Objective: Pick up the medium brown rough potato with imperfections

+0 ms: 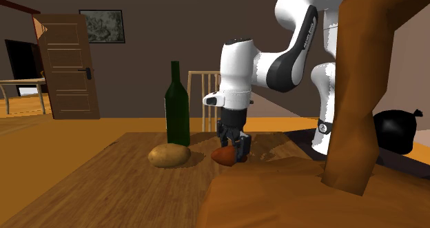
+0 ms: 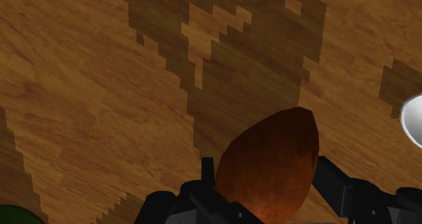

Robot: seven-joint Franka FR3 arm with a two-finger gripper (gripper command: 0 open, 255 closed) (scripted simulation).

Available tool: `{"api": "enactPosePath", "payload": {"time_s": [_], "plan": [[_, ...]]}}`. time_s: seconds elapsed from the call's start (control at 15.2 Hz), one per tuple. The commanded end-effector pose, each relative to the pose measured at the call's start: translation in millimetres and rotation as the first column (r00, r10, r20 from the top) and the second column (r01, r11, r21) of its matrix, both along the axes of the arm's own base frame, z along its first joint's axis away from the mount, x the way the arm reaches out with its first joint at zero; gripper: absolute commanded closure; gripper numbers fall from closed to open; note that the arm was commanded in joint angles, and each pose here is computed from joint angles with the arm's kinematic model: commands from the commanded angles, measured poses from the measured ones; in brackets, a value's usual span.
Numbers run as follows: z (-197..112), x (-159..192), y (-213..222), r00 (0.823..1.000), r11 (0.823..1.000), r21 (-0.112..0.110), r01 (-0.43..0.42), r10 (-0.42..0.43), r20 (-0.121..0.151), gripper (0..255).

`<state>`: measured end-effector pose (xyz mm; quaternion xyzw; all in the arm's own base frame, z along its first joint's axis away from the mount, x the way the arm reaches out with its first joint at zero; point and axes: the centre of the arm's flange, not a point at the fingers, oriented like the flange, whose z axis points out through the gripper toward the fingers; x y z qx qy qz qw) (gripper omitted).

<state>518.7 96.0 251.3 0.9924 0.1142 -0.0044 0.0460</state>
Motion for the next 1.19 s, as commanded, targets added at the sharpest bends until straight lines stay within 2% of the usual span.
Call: {"api": "enactPosePath", "payload": {"time_s": [0.0,0.99,1.12], "plan": [[0,0,-1,1.000,1.000,-0.001,0.002,-0.002,-0.001,255],[80,0,-1,1.000,1.000,-0.001,0.002,-0.002,-0.001,255],[80,0,-1,1.000,1.000,-0.001,0.002,-0.002,-0.001,255]]}}
